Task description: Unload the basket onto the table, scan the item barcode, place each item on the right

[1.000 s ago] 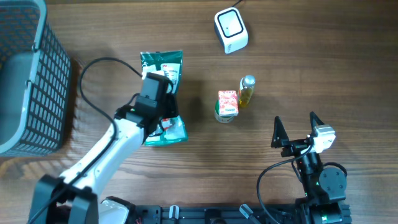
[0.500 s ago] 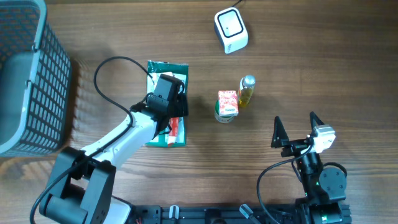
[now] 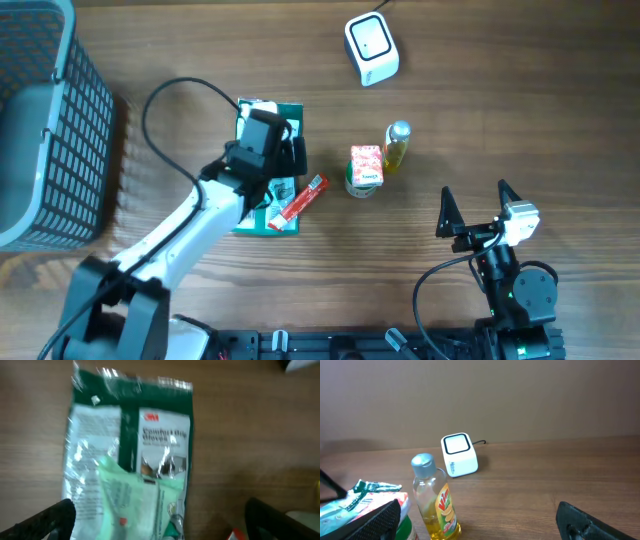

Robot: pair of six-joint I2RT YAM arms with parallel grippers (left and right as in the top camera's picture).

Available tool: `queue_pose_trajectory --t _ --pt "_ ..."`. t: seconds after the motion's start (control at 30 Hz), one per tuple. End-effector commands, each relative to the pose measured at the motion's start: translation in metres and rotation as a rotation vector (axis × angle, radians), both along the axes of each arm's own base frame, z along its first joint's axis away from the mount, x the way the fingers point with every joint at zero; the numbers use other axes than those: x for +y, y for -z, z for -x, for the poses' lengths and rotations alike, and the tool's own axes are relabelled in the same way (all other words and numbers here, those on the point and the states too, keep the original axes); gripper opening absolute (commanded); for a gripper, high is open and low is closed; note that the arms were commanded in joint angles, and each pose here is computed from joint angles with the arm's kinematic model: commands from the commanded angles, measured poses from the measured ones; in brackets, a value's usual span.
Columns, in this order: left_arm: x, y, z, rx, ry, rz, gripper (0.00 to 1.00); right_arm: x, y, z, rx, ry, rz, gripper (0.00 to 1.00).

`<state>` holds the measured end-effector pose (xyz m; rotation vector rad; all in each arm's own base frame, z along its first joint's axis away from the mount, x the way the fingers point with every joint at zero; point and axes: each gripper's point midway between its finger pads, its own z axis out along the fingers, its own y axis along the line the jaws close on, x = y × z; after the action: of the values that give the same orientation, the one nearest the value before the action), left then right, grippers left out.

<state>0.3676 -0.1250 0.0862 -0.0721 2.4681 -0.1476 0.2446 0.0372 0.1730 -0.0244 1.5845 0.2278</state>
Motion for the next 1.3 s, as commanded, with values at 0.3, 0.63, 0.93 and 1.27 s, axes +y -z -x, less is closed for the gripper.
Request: queue_pose_trajectory --t 0.3,0.63,0.93,1.27 --pt "0.062 -0.025 0.003 0.101 -0.045 0.118 0.10 -0.002 -0.001 0.000 -0.006 0.009 -0.005 1.00" --pt "0.025 -0.022 0.014 0.158 0.038 0.245 0.04 -0.002 -0.001 0.000 -0.006 0.009 -0.005 1.00" --pt "0.014 0.014 0.028 0.295 0.019 0.244 0.05 -0.002 -0.001 0.000 -0.006 0.009 -0.005 1.00" --pt "0.031 0.073 0.037 0.442 -0.047 0.121 0.09 -0.002 -0.001 0.000 -0.006 0.009 -0.005 1.00"
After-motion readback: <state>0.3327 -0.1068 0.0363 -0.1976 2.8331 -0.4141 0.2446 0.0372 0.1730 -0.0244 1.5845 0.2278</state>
